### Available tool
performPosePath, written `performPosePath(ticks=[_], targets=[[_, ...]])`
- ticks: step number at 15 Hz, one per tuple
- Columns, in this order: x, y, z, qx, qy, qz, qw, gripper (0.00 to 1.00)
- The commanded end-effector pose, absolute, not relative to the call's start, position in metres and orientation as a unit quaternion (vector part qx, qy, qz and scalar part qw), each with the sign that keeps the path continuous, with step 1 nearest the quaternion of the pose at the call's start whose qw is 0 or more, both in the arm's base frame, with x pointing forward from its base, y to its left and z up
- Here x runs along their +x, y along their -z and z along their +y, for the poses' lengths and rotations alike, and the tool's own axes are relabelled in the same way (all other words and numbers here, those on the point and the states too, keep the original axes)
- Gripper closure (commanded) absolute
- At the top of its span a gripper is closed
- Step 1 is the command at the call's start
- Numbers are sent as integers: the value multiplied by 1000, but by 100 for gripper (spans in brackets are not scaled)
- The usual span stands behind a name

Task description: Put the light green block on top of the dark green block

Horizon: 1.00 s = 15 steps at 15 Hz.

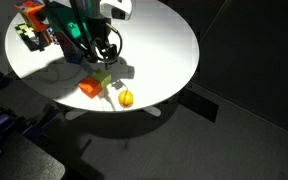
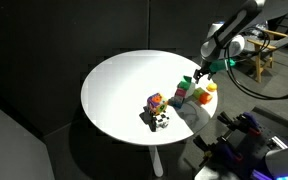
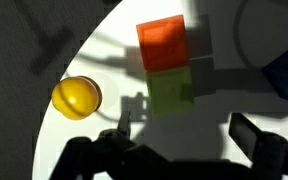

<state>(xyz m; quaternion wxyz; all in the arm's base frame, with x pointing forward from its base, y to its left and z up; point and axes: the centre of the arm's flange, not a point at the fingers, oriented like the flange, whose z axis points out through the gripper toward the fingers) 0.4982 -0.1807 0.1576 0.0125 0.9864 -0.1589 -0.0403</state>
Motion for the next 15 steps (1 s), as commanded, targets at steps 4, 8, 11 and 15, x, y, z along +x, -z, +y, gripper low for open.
performPosePath(ticks=[4,8,11,15], targets=[[500,-127,-187,992,32,-123,25,0],[499,-115,-186,993,29,-109,31,0],[500,-108,-186,994,29,-98,33,0],[501,-98,-184,995,32,-88,34,0]])
